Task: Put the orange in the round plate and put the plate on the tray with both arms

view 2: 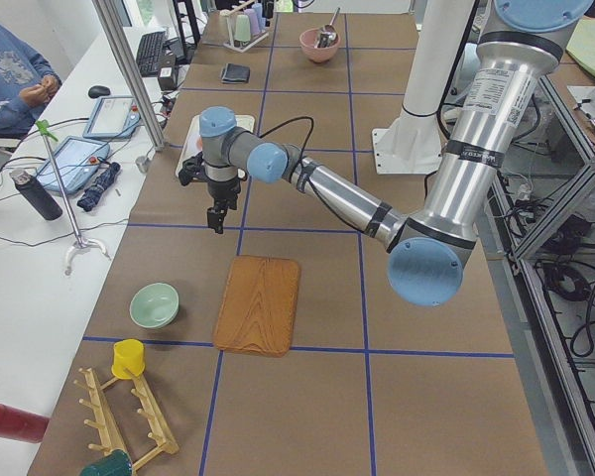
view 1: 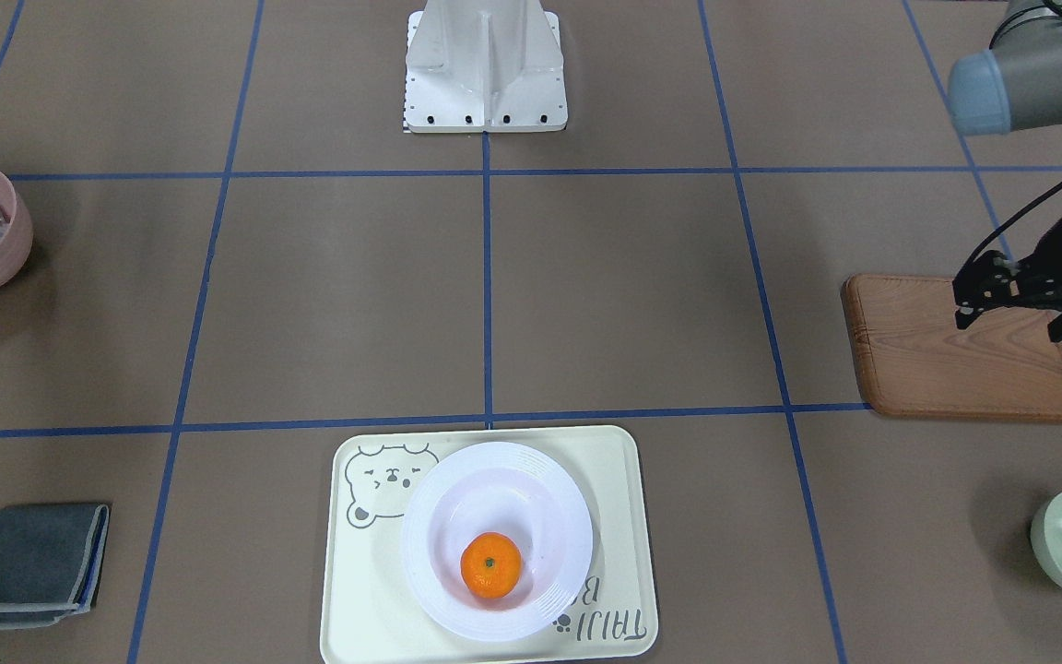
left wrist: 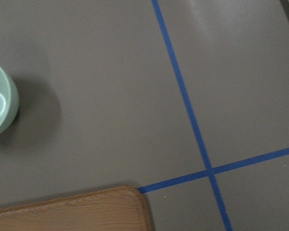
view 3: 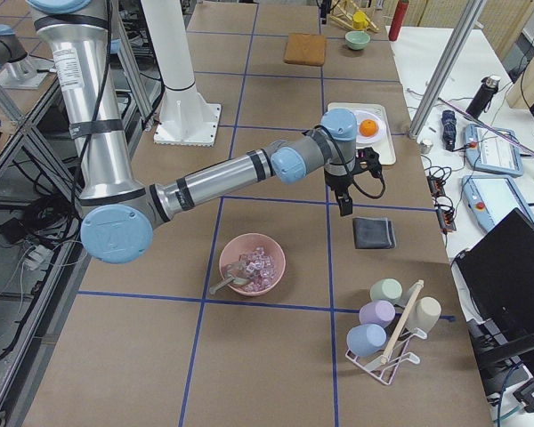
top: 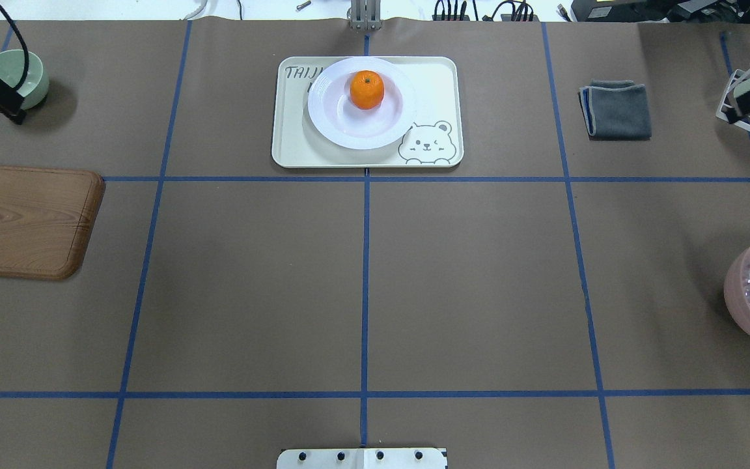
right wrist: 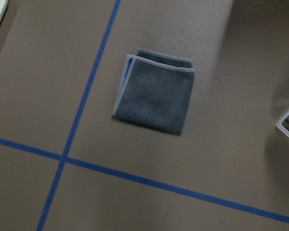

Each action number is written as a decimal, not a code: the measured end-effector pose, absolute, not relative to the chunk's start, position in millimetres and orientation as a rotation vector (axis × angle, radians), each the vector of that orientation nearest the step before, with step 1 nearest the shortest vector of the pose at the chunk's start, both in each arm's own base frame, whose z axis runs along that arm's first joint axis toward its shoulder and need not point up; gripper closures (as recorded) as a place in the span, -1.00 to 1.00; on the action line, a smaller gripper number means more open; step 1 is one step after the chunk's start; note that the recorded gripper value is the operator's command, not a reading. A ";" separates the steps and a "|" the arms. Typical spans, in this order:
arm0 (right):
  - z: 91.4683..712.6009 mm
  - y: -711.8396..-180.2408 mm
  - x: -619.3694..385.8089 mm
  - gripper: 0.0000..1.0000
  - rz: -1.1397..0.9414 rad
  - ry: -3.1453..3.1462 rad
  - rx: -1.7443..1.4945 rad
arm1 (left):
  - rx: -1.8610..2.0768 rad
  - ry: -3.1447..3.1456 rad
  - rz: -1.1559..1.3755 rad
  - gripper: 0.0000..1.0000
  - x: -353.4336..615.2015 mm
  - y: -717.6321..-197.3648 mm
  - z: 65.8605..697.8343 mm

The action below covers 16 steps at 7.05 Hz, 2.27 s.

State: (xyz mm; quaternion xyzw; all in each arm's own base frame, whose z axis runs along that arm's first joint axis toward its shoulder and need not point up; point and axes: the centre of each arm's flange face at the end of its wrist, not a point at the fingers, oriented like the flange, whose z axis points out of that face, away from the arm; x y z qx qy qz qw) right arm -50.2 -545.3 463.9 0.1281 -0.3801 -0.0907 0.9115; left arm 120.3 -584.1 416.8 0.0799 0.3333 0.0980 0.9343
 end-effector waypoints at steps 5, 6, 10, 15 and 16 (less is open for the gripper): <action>509.8 -502.9 34.0 -1.00 -0.265 -0.733 0.136 | 0.089 0.787 0.287 -0.97 -3.6 -538.7 487.7; 508.9 -502.9 33.6 -1.00 -0.264 -0.738 0.134 | 0.087 0.799 0.278 -0.97 -11.0 -532.9 496.9; 499.2 -510.1 26.9 -1.00 -0.272 -0.750 0.136 | 0.090 0.806 0.243 -0.97 -26.0 -527.6 518.1; 490.0 -514.8 25.2 -1.00 -0.282 -0.746 0.153 | 0.088 0.812 0.235 -0.97 -28.1 -530.9 530.6; 490.4 -515.4 25.2 -1.00 -0.281 -0.745 0.151 | 0.085 0.814 0.236 -0.97 -27.9 -530.5 532.6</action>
